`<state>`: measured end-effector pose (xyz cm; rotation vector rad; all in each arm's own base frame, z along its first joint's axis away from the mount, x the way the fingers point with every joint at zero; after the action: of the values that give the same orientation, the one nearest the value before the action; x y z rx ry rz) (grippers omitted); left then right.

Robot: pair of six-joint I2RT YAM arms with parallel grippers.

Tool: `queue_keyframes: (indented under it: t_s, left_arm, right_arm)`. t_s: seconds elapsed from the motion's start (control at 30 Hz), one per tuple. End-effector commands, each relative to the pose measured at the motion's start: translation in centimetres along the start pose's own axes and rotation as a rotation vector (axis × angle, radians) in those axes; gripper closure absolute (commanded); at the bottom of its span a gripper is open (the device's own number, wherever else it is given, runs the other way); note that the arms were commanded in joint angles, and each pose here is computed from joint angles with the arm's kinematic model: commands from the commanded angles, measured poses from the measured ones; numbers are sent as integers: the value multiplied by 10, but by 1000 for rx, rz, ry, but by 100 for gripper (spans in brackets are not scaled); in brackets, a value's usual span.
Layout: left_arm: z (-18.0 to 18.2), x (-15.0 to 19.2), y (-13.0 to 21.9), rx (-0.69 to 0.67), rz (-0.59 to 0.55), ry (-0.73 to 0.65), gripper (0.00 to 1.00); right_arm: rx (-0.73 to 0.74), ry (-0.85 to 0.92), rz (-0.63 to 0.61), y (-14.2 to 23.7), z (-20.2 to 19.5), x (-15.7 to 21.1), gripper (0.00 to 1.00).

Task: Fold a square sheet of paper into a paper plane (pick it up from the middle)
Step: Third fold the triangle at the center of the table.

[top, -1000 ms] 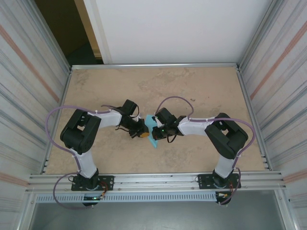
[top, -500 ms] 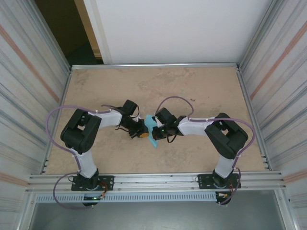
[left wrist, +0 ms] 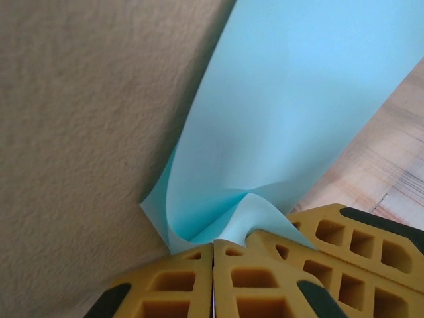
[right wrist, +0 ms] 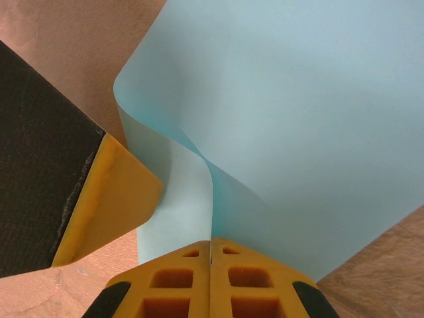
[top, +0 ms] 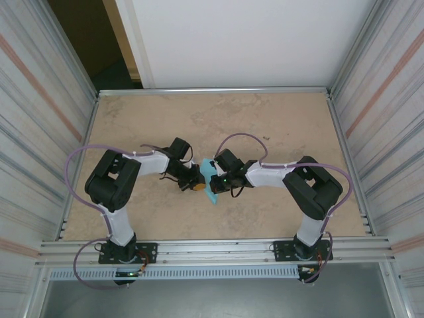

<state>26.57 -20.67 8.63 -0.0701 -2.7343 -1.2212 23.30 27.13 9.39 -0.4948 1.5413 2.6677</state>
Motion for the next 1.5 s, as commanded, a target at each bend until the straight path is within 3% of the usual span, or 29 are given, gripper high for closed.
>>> queue_keyframes:
  t_s: [0.0, 0.3, 0.67, 1.3, 1.47]
  left_arm:
    - [-4, -2, 0, -13, 6, -21, 91]
    - [-21, -15, 12, 7, -32, -79, 89]
    - [-22, -4, 16, 36, -48, -121, 88]
    - [6, -8, -7, -86, -8, -27, 90]
    - [15, -5, -8, -152, 4, 5, 90]
  right_arm:
    - [32, -21, 30, -3, -5, 2, 97]
    - [22, -21, 10, 3, -2, 0, 97]
    - [37, -30, 1, 6, -3, -1, 98]
    - [47, -35, 22, 1, -4, -1, 97]
    - [34, -49, 1, 10, 1, -6, 89]
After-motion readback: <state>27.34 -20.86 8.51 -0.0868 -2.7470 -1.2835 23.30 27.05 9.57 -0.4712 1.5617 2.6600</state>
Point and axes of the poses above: each hand's point on the last joint's axis, 136 mm out from that joint toward the fingers, its own y axis back along the fingers, its own z axis along the line the jaws close on, x = y × z, the point moved 9 cm from there along y, back along the fingers, and after that the axes turned 8 degrees about -y, right-handed, at the moved point
